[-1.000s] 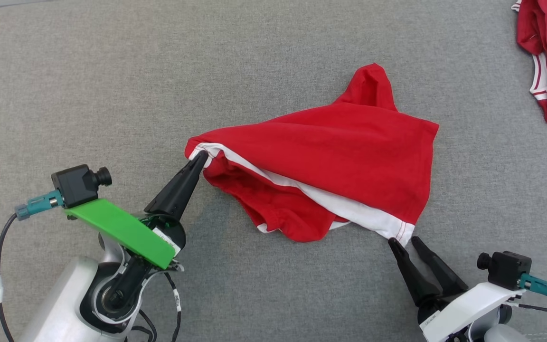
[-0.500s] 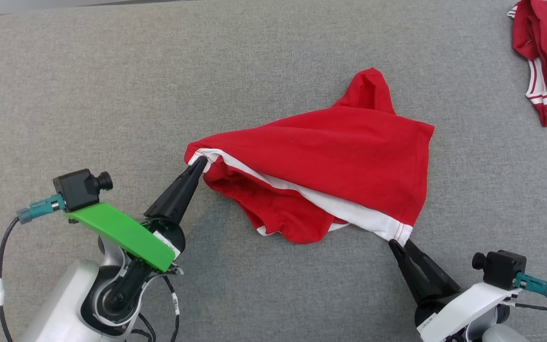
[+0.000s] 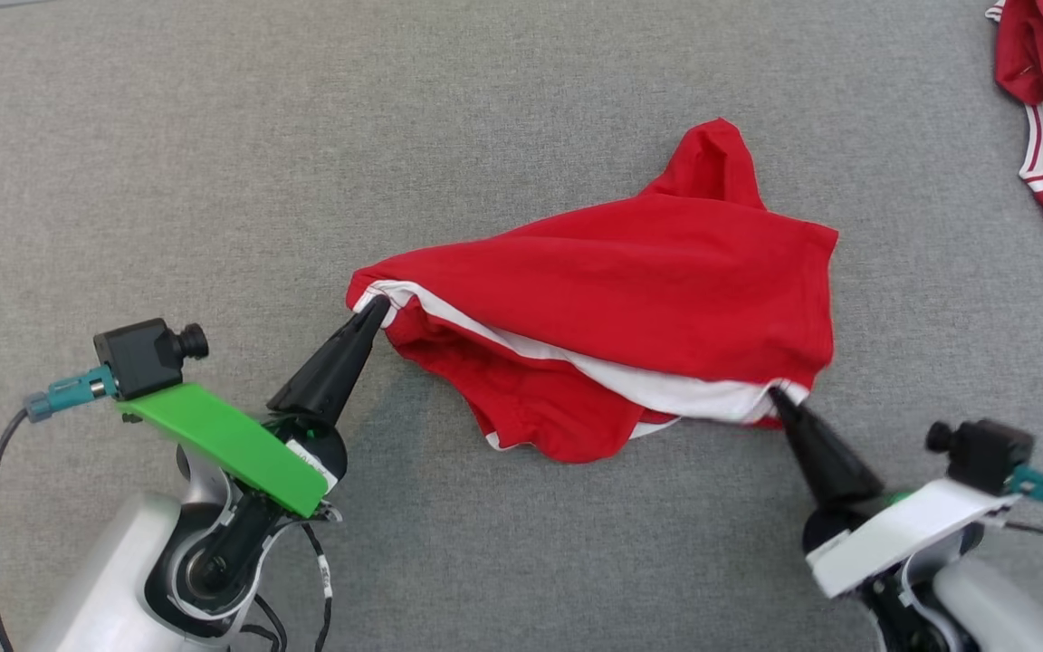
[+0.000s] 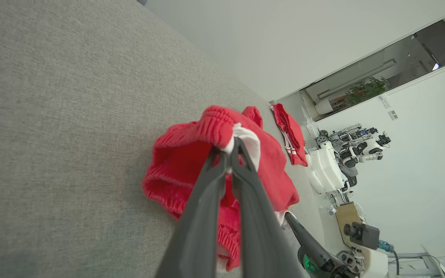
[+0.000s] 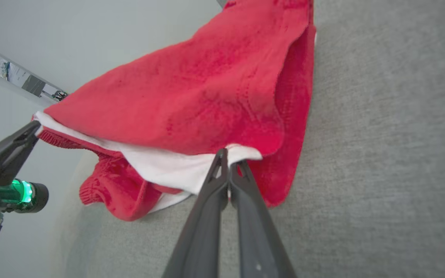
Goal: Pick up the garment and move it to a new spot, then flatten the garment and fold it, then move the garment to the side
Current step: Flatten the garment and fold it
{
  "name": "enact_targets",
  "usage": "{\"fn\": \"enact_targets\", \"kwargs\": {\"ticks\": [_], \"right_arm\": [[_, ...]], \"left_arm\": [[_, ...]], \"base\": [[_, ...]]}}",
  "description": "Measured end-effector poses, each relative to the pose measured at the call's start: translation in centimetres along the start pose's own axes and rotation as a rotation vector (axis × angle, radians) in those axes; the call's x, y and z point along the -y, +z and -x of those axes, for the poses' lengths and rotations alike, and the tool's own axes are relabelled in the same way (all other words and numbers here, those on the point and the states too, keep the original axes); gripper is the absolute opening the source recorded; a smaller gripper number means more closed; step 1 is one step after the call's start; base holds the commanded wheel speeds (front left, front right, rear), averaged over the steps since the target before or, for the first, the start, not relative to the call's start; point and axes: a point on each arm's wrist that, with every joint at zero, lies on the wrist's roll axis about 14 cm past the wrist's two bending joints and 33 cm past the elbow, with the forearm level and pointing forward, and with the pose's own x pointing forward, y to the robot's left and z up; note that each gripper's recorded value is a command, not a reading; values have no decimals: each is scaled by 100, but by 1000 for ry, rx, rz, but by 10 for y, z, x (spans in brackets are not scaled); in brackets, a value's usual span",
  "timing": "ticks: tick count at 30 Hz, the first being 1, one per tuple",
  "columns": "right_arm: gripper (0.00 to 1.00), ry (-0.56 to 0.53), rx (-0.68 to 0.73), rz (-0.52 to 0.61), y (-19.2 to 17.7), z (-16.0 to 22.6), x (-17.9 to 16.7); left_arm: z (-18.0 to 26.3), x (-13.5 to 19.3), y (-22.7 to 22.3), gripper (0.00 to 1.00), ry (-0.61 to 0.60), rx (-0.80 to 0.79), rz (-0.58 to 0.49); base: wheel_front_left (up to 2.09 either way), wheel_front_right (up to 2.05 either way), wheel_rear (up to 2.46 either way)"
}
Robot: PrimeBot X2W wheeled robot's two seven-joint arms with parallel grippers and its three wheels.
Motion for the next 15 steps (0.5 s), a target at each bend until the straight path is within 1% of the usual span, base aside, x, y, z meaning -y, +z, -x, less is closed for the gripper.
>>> {"fn": "enact_targets", "kwargs": {"ticks": [4, 8, 10, 11, 14, 15], "right_arm": [[0, 20, 150, 24, 54, -6, -2], [0, 81, 325, 131, 132, -12, -11], [0, 126, 385, 203, 167, -17, -20], [0, 141, 406, 239, 181, -19, -23], [0, 204, 501, 339, 235, -30, -40], [0, 217, 518, 373, 248, -32, -44]], "left_arm": [[-7, 11, 6, 0, -44, -26, -61], [-24, 34, 24, 0, -125, -65, -189], [-36, 46, 40, 0, -158, -81, -310], [-43, 53, 47, 0, -173, -85, -353], [-68, 78, 73, 0, -225, -90, -536], [-75, 85, 82, 0, -235, -81, -586]], "base": [[0, 0, 0], [0, 0, 0], [0, 0, 0], [0, 0, 0], [0, 0, 0], [0, 0, 0]]}}
